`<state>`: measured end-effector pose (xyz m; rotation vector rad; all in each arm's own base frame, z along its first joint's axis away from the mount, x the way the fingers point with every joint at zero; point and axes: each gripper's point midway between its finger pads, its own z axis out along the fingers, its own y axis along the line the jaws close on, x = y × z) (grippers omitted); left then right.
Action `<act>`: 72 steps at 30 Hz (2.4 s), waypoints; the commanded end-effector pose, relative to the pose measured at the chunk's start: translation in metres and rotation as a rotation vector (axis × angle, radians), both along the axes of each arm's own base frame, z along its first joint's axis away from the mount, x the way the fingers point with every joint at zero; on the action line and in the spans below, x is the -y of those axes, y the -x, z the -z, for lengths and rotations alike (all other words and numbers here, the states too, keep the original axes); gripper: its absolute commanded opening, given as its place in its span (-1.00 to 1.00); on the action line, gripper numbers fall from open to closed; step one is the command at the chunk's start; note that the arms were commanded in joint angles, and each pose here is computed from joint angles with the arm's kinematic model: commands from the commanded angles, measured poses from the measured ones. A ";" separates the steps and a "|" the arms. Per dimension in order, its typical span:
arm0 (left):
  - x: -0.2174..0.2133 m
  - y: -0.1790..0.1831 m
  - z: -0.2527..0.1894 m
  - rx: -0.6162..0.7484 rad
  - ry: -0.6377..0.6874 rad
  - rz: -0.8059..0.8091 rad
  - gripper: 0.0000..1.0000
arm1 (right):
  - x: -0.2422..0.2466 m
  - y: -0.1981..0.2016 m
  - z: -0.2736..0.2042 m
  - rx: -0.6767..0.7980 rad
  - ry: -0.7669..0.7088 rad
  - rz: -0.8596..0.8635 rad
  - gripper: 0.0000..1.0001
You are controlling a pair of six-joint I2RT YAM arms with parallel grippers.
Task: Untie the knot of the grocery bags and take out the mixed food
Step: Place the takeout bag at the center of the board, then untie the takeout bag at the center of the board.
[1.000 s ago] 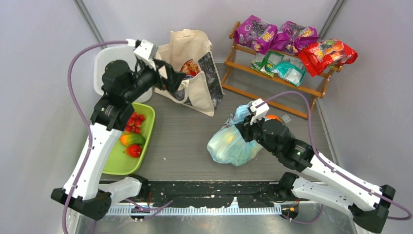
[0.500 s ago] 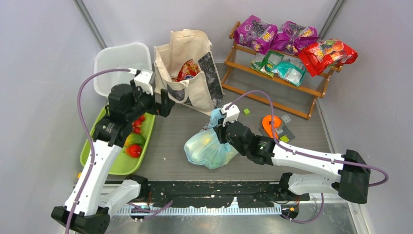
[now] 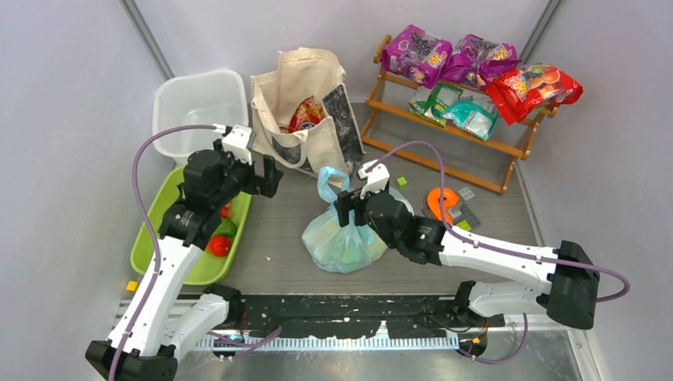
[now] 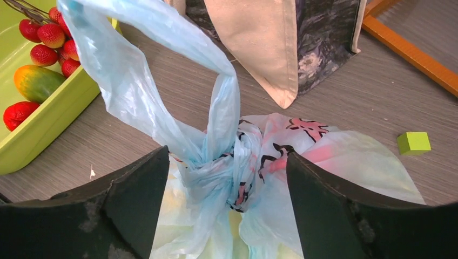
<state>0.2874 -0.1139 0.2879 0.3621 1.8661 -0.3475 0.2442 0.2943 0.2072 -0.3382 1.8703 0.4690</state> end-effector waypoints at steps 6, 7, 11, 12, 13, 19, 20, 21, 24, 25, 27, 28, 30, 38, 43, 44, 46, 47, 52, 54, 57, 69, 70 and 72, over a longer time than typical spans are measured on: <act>0.031 0.010 -0.021 0.120 -0.034 0.157 0.96 | 0.024 0.002 -0.037 0.089 0.028 0.015 0.98; 0.038 0.014 -0.021 0.131 -0.044 0.192 0.93 | 0.030 0.005 -0.040 0.094 0.036 0.010 0.98; 0.069 0.038 -0.019 0.129 -0.074 0.336 0.89 | 0.042 0.019 -0.059 0.121 0.030 -0.054 0.93; 0.076 0.044 -0.019 0.118 -0.067 0.357 0.89 | 0.041 0.022 -0.062 0.123 0.026 -0.087 0.92; 0.082 0.050 -0.019 0.103 -0.048 0.374 0.89 | 0.045 0.025 -0.066 0.123 0.020 -0.097 0.92; 0.110 0.077 -0.004 -0.037 0.142 0.359 0.82 | 0.061 0.026 -0.064 0.042 -0.058 -0.179 0.98; 0.114 0.079 0.002 -0.059 0.171 0.341 0.80 | 0.066 0.023 -0.063 0.033 -0.071 -0.169 0.99; 0.118 0.083 0.006 -0.084 0.209 0.326 0.77 | 0.075 0.016 -0.056 0.009 -0.081 -0.143 1.00; 0.121 0.082 0.014 -0.152 0.321 0.211 0.65 | 0.093 0.002 -0.045 -0.028 -0.097 -0.070 0.92; 0.124 0.083 0.018 -0.175 0.355 0.184 0.61 | 0.101 -0.005 -0.042 -0.043 -0.109 -0.033 0.89; 0.132 0.085 0.024 -0.215 0.407 0.145 0.56 | 0.110 -0.011 -0.038 -0.059 -0.124 0.012 0.85; 0.137 0.086 0.029 -0.231 0.424 0.131 0.53 | 0.114 -0.013 -0.037 -0.061 -0.128 0.031 0.85; 0.150 0.087 0.037 -0.258 0.434 0.118 0.52 | 0.118 -0.016 -0.036 -0.063 -0.135 0.063 0.82; 0.190 0.084 0.055 -0.312 0.402 0.113 0.54 | 0.121 -0.009 -0.023 -0.076 -0.132 0.060 0.72; 0.196 0.074 0.068 -0.299 0.343 0.060 0.43 | 0.122 -0.004 -0.019 -0.081 -0.137 0.049 0.61; 0.197 0.072 0.070 -0.297 0.338 0.054 0.39 | 0.122 -0.004 -0.018 -0.083 -0.137 0.048 0.59; 0.203 0.071 0.069 -0.295 0.343 0.061 0.35 | 0.121 -0.004 -0.017 -0.083 -0.140 0.047 0.58; 0.207 0.071 0.070 -0.299 0.347 0.071 0.35 | 0.121 -0.004 -0.017 -0.082 -0.143 0.046 0.58; 0.218 0.068 0.079 -0.313 0.305 0.077 0.17 | 0.119 -0.005 -0.016 -0.082 -0.146 0.043 0.60; 0.216 0.067 0.085 -0.320 0.275 0.063 0.07 | 0.118 -0.005 -0.017 -0.083 -0.148 0.039 0.60; 0.213 0.066 0.091 -0.323 0.234 0.046 -0.10 | 0.118 -0.003 -0.017 -0.082 -0.150 0.033 0.60; 0.223 0.067 0.097 -0.284 0.121 0.043 -0.06 | 0.118 -0.002 -0.010 -0.094 -0.150 0.033 0.60; 0.222 0.067 0.097 -0.269 0.089 0.036 -0.06 | 0.118 -0.003 -0.010 -0.094 -0.150 0.034 0.60; 0.219 0.065 0.101 -0.244 0.010 0.012 -0.08 | 0.117 -0.003 -0.009 -0.096 -0.148 0.032 0.60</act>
